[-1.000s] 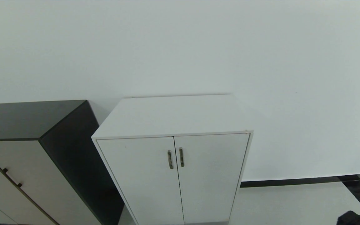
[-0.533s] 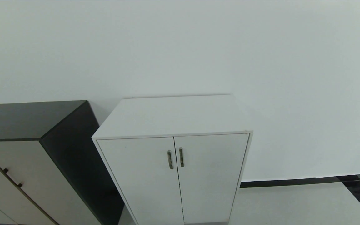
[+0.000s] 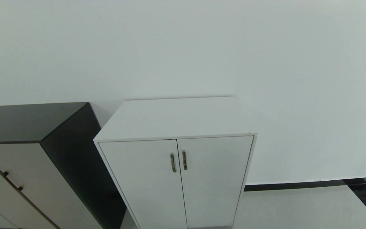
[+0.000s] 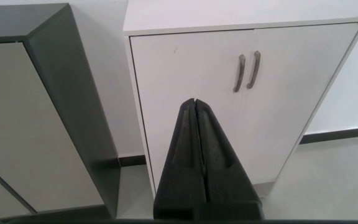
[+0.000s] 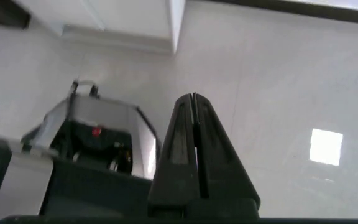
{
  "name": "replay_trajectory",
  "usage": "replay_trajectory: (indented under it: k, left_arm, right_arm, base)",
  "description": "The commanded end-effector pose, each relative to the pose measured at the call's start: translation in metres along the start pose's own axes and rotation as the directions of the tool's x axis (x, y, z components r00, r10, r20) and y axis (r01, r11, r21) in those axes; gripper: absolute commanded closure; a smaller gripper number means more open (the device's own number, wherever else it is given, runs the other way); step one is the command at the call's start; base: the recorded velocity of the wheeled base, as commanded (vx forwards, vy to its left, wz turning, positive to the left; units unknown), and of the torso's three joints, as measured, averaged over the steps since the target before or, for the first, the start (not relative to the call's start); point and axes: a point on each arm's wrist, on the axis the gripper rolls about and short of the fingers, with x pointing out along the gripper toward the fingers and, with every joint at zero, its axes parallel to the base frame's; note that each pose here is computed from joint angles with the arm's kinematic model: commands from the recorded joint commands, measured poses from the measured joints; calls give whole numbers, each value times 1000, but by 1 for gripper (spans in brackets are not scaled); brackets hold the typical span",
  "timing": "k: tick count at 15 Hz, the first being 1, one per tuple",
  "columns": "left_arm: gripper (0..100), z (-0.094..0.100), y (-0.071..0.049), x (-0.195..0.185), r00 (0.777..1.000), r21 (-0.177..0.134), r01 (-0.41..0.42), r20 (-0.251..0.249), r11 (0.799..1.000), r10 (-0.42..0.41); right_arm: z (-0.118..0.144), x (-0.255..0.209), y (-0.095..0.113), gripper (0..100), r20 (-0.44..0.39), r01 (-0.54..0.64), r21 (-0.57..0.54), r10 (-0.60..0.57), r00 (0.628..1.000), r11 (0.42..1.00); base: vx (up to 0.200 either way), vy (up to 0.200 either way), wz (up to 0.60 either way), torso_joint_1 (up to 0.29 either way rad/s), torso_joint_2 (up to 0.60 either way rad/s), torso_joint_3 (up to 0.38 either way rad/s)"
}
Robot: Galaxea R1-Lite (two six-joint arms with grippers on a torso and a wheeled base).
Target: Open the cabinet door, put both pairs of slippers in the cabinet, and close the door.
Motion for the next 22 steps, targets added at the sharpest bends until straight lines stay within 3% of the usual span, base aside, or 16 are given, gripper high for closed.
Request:
replay_trajectory:
  k: [1, 2, 3, 5, 9, 22]
  left_arm:
    - [100, 0, 0, 0, 1000, 0, 0, 0, 1000, 0]
    - [100, 0, 0, 0, 1000, 0, 0, 0, 1000, 0]
    - [100, 0, 0, 0, 1000, 0, 0, 0, 1000, 0]
    - [100, 0, 0, 0, 1000, 0, 0, 0, 1000, 0]
    - [100, 0, 0, 0, 1000, 0, 0, 0, 1000, 0]
    - [100, 0, 0, 0, 1000, 3, -8, 2, 1000, 8]
  right_arm:
    - [-10, -21, -2, 100, 283, 115, 106, -141, 949, 988]
    - [-12, -24, -2, 100, 323, 126, 117, -158, 933, 985]
    - [-17, -30, 0, 100, 411, 153, 143, -200, 890, 978]
    - [-21, -34, 1, 100, 469, 168, 159, -224, 854, 973]
    - [-33, -43, 4, 100, 622, 162, 169, -233, 747, 972]
    - [-32, -43, 4, 100, 623, 140, 191, -230, 748, 972]
  base:
    - [0, 0, 0, 0, 0, 0]
    - [0, 0, 0, 0, 0, 0]
    - [0, 0, 0, 0, 0, 0]
    - [0, 0, 0, 0, 0, 0]
    - [0, 0, 0, 0, 0, 0]
    - [0, 0, 0, 0, 0, 0]
